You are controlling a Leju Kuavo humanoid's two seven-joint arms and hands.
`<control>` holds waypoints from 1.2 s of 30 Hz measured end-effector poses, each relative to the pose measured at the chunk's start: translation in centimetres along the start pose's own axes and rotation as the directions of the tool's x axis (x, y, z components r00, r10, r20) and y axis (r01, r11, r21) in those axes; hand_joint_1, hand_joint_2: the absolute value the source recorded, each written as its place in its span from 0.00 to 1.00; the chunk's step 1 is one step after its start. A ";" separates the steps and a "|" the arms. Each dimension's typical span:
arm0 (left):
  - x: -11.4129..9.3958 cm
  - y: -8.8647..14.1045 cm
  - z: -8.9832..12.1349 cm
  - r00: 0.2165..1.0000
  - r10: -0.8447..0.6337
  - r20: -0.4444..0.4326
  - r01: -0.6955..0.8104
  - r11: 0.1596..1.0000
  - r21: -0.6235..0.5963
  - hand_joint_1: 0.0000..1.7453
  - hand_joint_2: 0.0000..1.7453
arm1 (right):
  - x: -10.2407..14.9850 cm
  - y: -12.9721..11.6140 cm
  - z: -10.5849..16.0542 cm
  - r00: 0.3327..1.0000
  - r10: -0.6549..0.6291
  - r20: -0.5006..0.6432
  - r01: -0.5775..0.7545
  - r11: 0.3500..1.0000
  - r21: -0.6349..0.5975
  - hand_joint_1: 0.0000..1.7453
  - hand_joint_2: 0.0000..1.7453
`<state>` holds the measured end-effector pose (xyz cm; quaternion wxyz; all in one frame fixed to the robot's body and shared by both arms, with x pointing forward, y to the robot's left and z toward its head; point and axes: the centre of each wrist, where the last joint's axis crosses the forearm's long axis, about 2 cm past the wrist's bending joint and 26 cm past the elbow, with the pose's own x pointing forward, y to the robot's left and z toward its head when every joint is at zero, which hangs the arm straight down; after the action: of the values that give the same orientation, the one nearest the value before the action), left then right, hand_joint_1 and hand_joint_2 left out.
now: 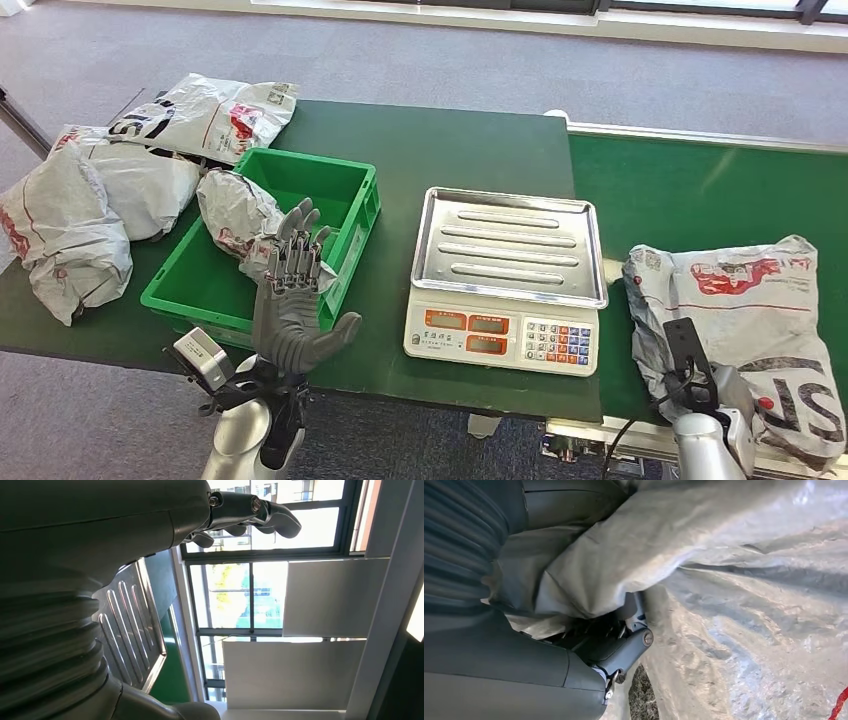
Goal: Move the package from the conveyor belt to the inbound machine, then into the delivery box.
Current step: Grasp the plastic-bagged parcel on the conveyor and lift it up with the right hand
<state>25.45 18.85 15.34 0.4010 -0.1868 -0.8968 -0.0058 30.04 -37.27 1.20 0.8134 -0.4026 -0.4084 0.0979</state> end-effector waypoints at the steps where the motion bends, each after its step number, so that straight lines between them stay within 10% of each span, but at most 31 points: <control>1: 0.0 0.0 0.0 1.000 0.000 0.000 0.000 1.000 0.000 0.00 1.00 | 0.0 0.0 0.0 1.000 0.000 0.000 0.000 1.000 0.001 1.00 1.00; 27: 0.0 0.0 0.0 1.000 0.002 -0.002 -0.002 1.000 -0.001 0.00 1.00 | 0.1 0.5 0.3 1.000 -0.006 0.014 0.006 1.000 0.008 1.00 1.00; 31: -0.5 -0.1 0.2 1.000 0.008 -0.011 -0.008 1.000 0.009 0.00 1.00 | 1.9 0.9 2.6 0.952 0.062 0.300 0.020 0.965 -0.263 1.00 1.00; 36: -1.4 -0.4 0.5 1.000 0.008 -0.027 -0.008 1.000 0.020 0.00 1.00 | 11.9 -7.6 6.3 0.762 0.390 0.516 0.140 0.679 -0.721 1.00 1.00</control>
<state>25.76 18.10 14.03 0.4148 -0.1862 -0.8907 0.0024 31.74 -32.88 15.89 0.3897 -0.6605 -0.6309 0.1176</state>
